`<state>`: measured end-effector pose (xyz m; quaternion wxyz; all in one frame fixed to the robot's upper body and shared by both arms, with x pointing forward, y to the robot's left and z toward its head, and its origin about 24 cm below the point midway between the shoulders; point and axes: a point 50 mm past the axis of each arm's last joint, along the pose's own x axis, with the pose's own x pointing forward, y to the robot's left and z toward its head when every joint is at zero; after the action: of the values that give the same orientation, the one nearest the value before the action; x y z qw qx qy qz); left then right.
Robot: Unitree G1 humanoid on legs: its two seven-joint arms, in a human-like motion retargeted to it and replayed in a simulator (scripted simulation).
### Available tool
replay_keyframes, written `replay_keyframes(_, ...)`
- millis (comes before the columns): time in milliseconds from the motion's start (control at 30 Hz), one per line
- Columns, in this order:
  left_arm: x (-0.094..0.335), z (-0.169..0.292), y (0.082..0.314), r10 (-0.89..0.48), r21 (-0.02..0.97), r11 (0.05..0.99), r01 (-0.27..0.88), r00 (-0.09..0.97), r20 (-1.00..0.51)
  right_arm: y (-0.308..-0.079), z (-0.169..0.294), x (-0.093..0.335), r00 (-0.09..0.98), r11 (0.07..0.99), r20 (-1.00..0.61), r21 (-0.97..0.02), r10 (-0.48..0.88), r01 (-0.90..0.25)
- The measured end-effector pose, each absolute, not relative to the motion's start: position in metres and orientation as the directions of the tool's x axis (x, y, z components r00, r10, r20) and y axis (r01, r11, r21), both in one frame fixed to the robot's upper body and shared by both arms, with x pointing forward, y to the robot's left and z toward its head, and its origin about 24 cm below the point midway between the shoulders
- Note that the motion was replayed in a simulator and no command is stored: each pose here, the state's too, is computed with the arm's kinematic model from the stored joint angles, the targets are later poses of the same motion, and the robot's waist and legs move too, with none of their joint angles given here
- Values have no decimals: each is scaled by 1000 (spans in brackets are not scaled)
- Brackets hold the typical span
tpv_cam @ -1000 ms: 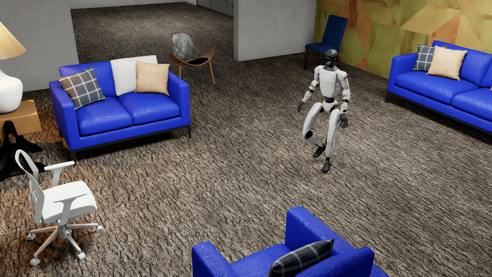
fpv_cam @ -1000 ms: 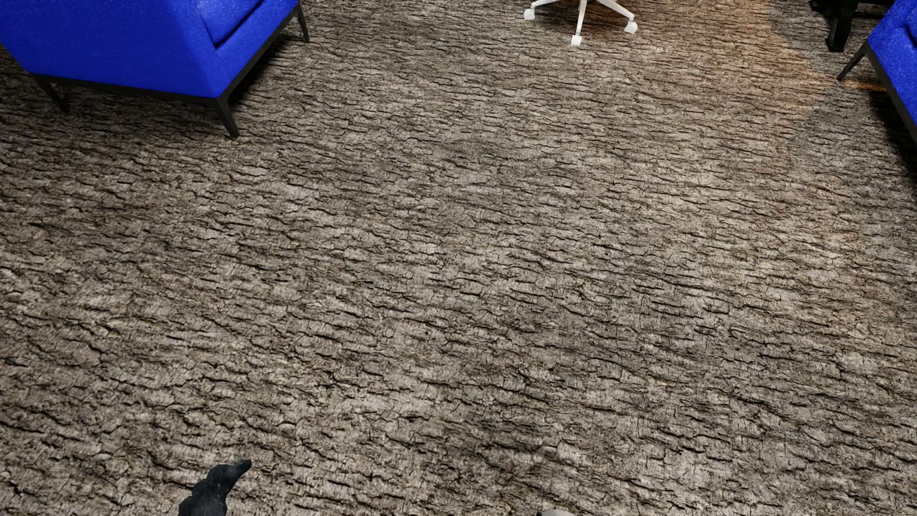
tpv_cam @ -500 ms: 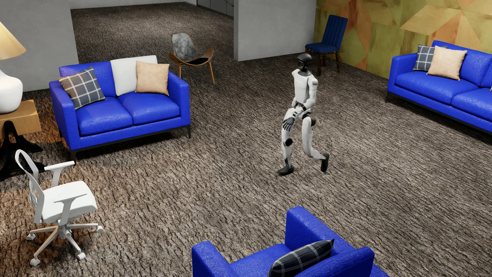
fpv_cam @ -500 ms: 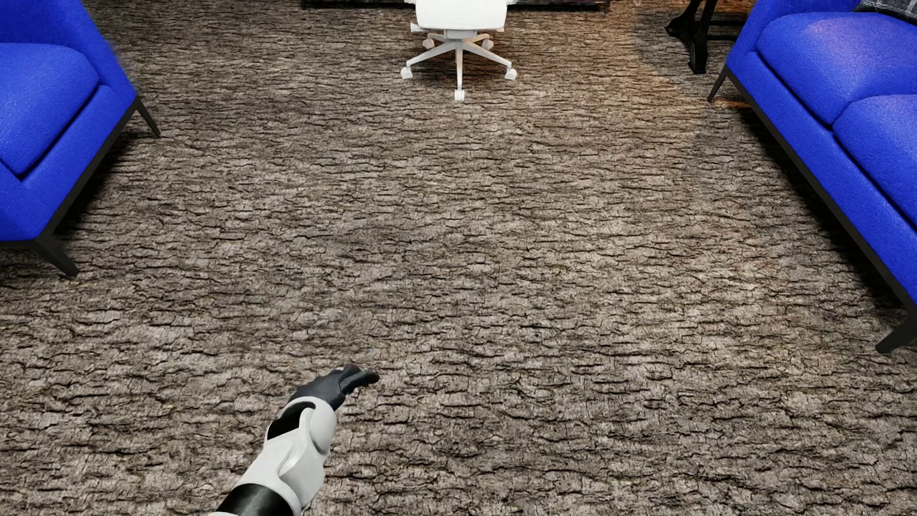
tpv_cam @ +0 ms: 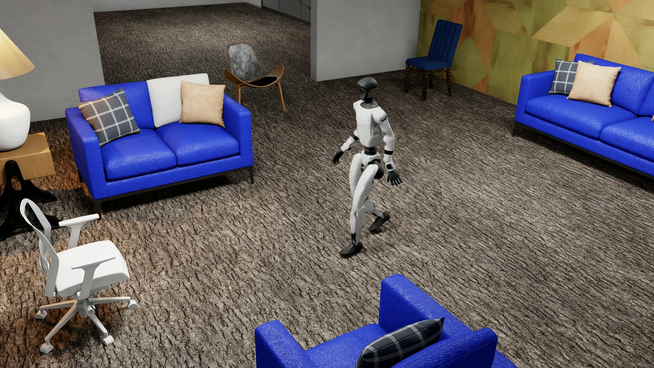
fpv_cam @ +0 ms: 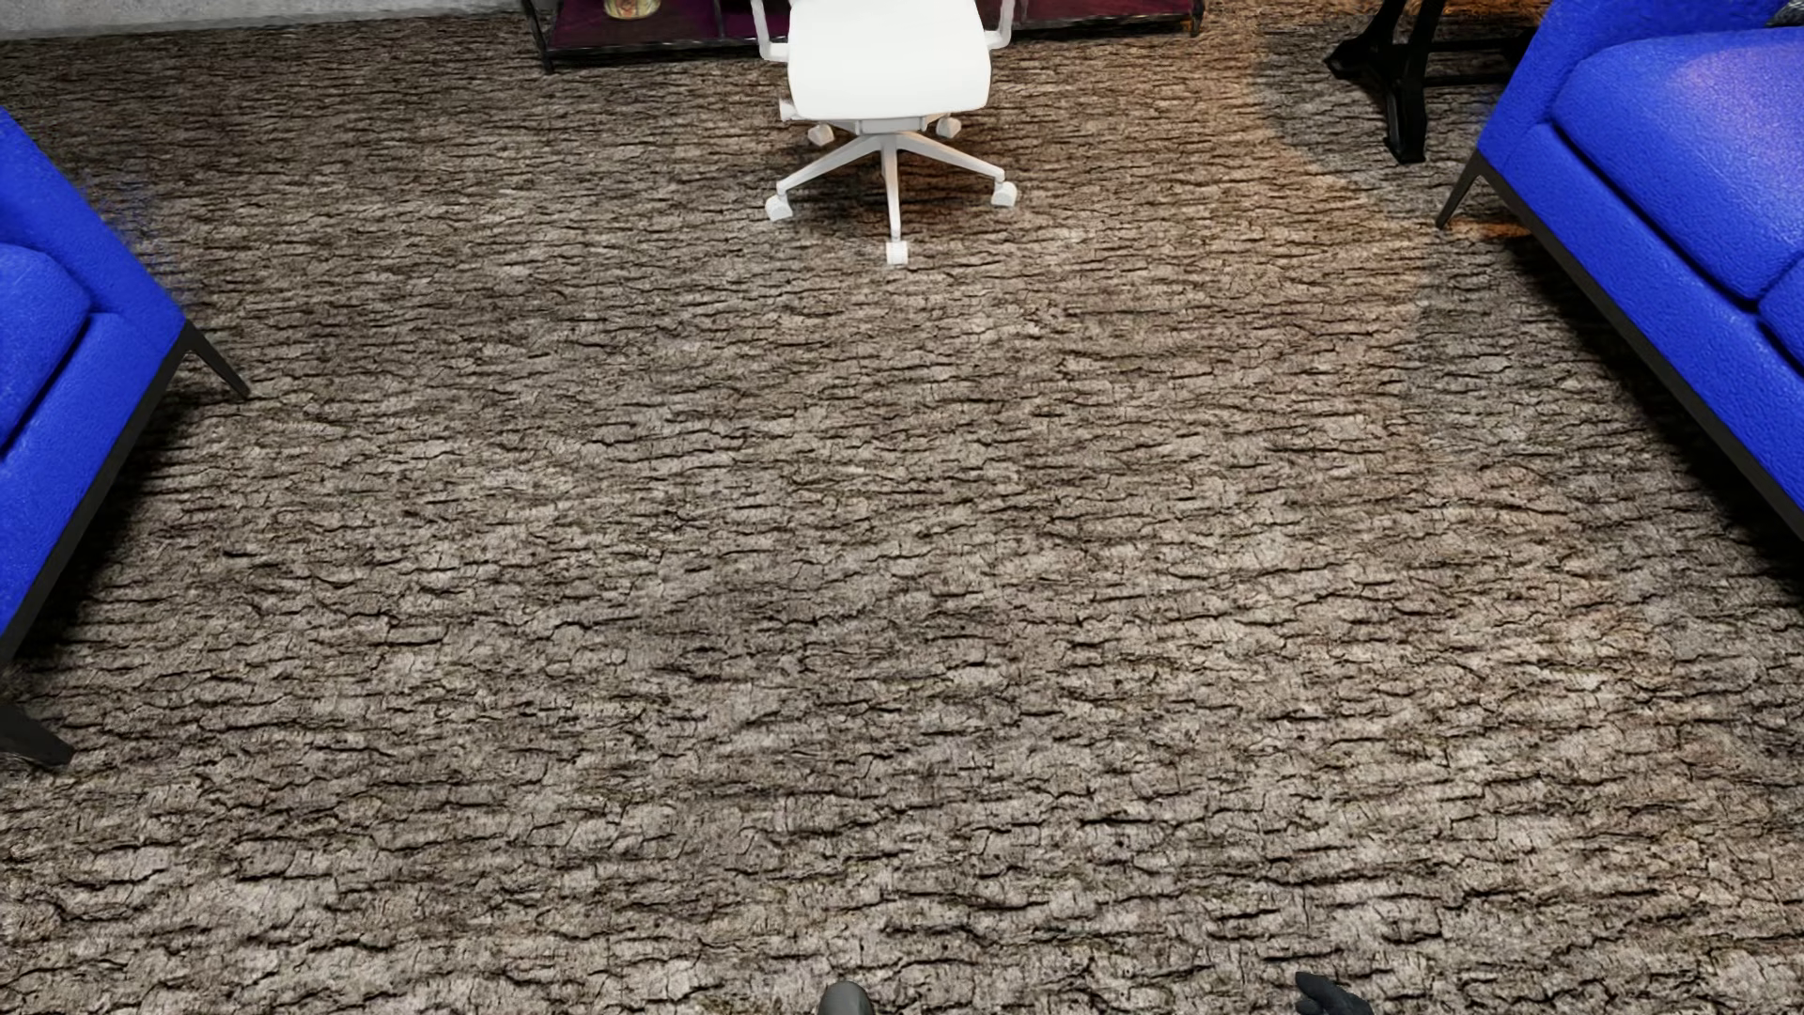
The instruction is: Approach the light gray officechair
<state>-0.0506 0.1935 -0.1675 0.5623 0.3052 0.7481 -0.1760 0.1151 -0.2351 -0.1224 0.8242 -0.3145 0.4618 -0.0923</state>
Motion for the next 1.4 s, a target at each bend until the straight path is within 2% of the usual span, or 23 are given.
replay_keyframes(33, -37, -170, 191, 233, 48, 699, 713, -164, -959, -235, -129, 103, 496, 797, -735, -589, -462, -130)
replay_keyframes(67, -16, -171, 188, 199, 51, 663, 747, -110, -974, -232, -134, 98, 468, 798, -779, -561, -418, -220)
replay_keyframes(133, 38, -167, 189, 230, 249, 675, 695, 122, -965, -229, -141, 93, 414, 755, -867, -463, -277, -463)
replay_keyframes(167, 65, -162, 193, 289, 381, 699, 605, 249, -924, -227, -144, 83, 371, 773, -890, -426, -265, -470)
replay_keyframes(233, 121, -149, 191, 349, 541, 677, 499, 429, -833, -230, -148, 62, 301, 832, -898, -419, -321, -364)
replay_keyframes(367, 229, -96, 160, 138, 672, 549, 498, 739, -660, -239, -150, 35, 221, 856, -901, -427, -374, -290)
replay_keyframes(433, 260, -69, 146, 58, 720, 528, 450, 827, -559, -240, -152, 23, 176, 865, -910, -413, -376, -286)
replay_keyframes(500, 271, -55, 142, 50, 759, 521, 391, 874, -484, -234, -155, 15, 138, 869, -927, -374, -348, -324)
replay_keyframes(600, 246, -71, 156, 140, 735, 590, 334, 854, -501, -227, -158, 27, 149, 861, -926, -378, -347, -341)
replay_keyframes(667, 209, -99, 172, 184, 684, 596, 421, 757, -627, -213, -157, 48, 234, 862, -917, -387, -322, -327)
replay_keyframes(733, 165, -127, 189, 203, 581, 554, 596, 580, -789, -199, -153, 73, 345, 873, -891, -397, -294, -283)
replay_keyframes(800, 116, -151, 199, 286, 458, 582, 672, 358, -889, -198, -144, 100, 443, 857, -840, -452, -315, -247)
replay_keyframes(833, 86, -161, 197, 313, 380, 608, 697, 229, -922, -199, -141, 113, 480, 834, -816, -485, -322, -265)
replay_keyframes(900, 34, -171, 190, 264, 176, 580, 796, 22, -964, -194, -137, 139, 531, 789, -800, -507, -280, -348)
replay_keyframes(933, 17, -173, 186, 212, 102, 566, 818, -25, -977, -189, -133, 153, 563, 767, -791, -510, -240, -390)
replay_keyframes(967, 2, -172, 185, 171, 64, 609, 791, -53, -984, -184, -128, 165, 593, 750, -779, -514, -204, -417)
replay_keyframes(1033, -19, -169, 186, 165, 94, 754, 651, -50, -985, -172, -119, 183, 661, 737, -736, -528, -149, -422)
replay_keyframes(1100, -29, -166, 184, 215, 163, 812, 560, -28, -976, -167, -113, 191, 702, 749, -697, -540, -142, -384)
replay_keyframes(1167, -29, -167, 176, 230, 168, 799, 577, -37, -972, -170, -114, 189, 696, 760, -696, -545, -175, -354)
replay_keyframes(1267, 16, -171, 176, 188, 109, 611, 784, -10, -982, -184, -133, 153, 560, 795, -787, -503, -259, -339)
replay_keyframes(1300, 41, -169, 177, 173, 137, 533, 835, 51, -984, -188, -140, 142, 497, 789, -838, -458, -227, -410)
replay_keyframes(1333, 71, -165, 177, 171, 221, 493, 842, 155, -973, -198, -143, 134, 446, 775, -872, -420, -202, -472)
replay_keyframes(1400, 123, -148, 188, 236, 483, 513, 710, 424, -874, -220, -142, 126, 404, 775, -866, -464, -296, -428)
